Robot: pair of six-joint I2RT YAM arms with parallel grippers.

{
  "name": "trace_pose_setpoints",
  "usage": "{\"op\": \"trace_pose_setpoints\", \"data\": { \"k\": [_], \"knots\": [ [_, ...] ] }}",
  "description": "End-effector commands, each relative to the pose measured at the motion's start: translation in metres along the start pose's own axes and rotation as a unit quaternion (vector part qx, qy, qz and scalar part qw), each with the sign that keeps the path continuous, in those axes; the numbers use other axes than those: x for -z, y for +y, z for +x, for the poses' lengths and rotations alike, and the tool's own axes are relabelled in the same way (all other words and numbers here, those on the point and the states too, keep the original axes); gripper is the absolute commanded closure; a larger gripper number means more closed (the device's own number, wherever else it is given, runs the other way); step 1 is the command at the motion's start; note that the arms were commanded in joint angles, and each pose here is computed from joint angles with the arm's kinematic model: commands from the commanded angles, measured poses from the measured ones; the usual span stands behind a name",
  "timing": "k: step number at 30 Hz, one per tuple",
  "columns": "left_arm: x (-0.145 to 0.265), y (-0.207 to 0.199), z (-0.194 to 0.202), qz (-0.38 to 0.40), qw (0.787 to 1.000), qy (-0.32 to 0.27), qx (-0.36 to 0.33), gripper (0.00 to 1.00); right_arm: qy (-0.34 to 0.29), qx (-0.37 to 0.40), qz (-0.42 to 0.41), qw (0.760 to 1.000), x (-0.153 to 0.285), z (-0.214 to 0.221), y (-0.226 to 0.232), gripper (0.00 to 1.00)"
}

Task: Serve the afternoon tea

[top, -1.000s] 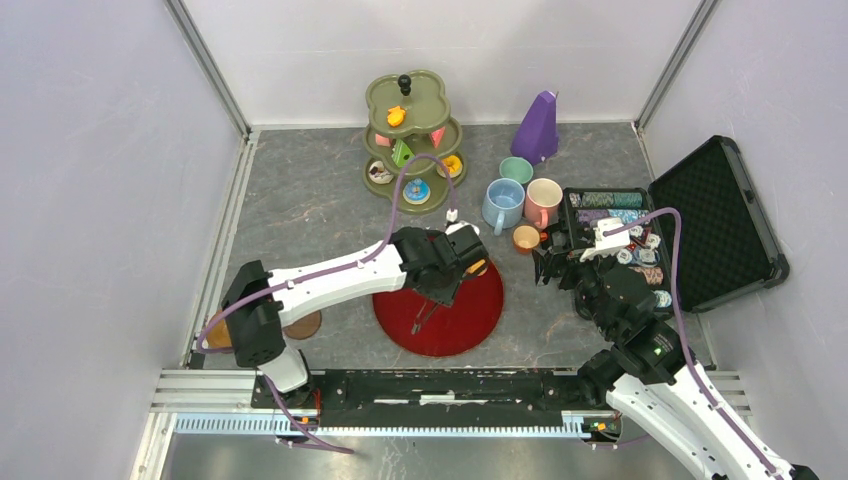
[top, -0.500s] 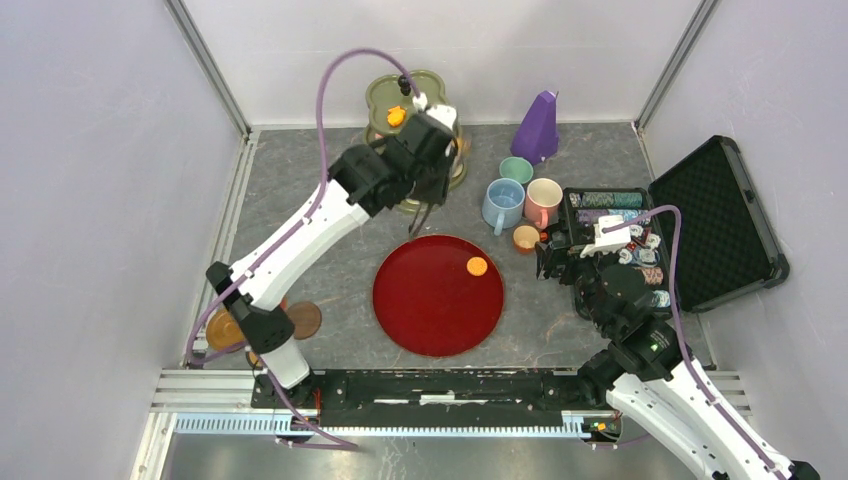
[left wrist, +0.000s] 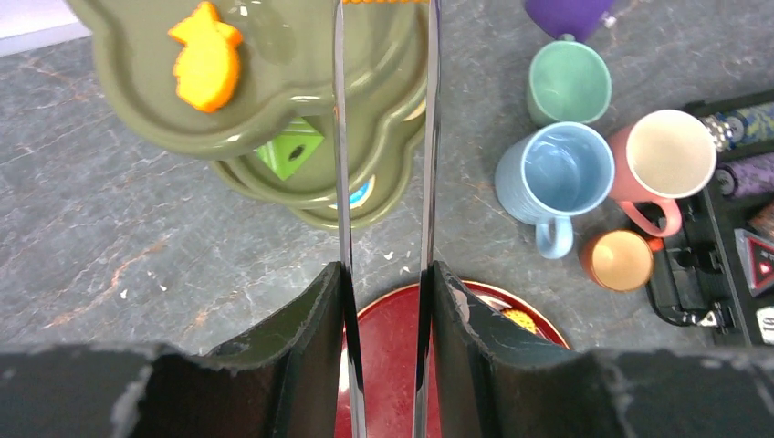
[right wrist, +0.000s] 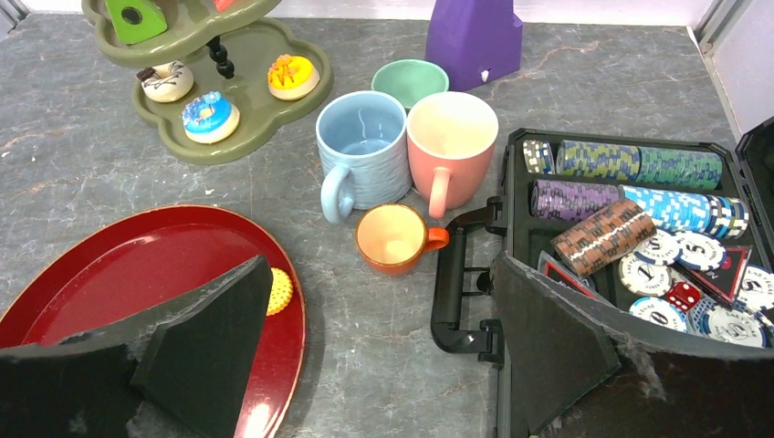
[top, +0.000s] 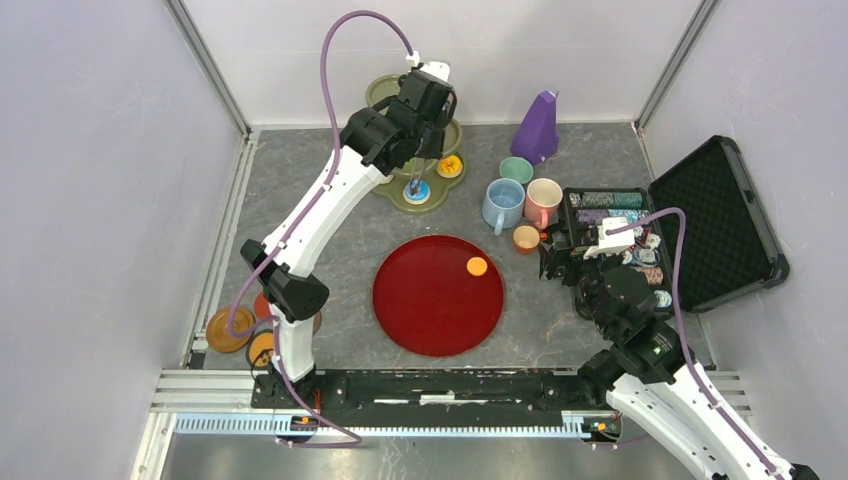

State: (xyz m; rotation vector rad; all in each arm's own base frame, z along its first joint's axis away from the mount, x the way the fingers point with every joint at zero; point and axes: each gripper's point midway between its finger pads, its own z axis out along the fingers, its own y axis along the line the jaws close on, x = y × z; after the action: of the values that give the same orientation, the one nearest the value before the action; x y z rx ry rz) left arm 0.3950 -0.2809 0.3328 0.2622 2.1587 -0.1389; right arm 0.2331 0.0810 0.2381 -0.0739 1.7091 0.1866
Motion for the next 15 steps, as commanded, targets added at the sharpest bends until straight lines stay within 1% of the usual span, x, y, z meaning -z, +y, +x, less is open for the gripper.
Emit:
{"op": "trace_pose_setpoints", "data": {
  "k": [1,4,8,15],
  "knots": [
    [0.008,0.03,-0.026,-0.034,0.999,-0.038,-0.002,0.65,-0.028,-0.005,0.008,1.0,0.005,-0.025,-0.004,0.02],
    [0.002,0.038,-0.021,-0.041,0.999,-0.028,0.003,0.64,-0.029,-0.005,0.006,1.0,0.005,-0.025,-0.003,0.02],
    [-0.005,0.033,-0.017,-0.027,0.999,-0.018,0.006,0.62,-0.028,-0.009,0.002,1.0,0.004,-0.024,-0.001,0.02],
    [-0.015,0.039,-0.013,-0.039,0.999,-0.011,0.008,0.59,-0.029,-0.014,0.001,0.999,0.007,-0.024,-0.002,0.02]
  ]
}}
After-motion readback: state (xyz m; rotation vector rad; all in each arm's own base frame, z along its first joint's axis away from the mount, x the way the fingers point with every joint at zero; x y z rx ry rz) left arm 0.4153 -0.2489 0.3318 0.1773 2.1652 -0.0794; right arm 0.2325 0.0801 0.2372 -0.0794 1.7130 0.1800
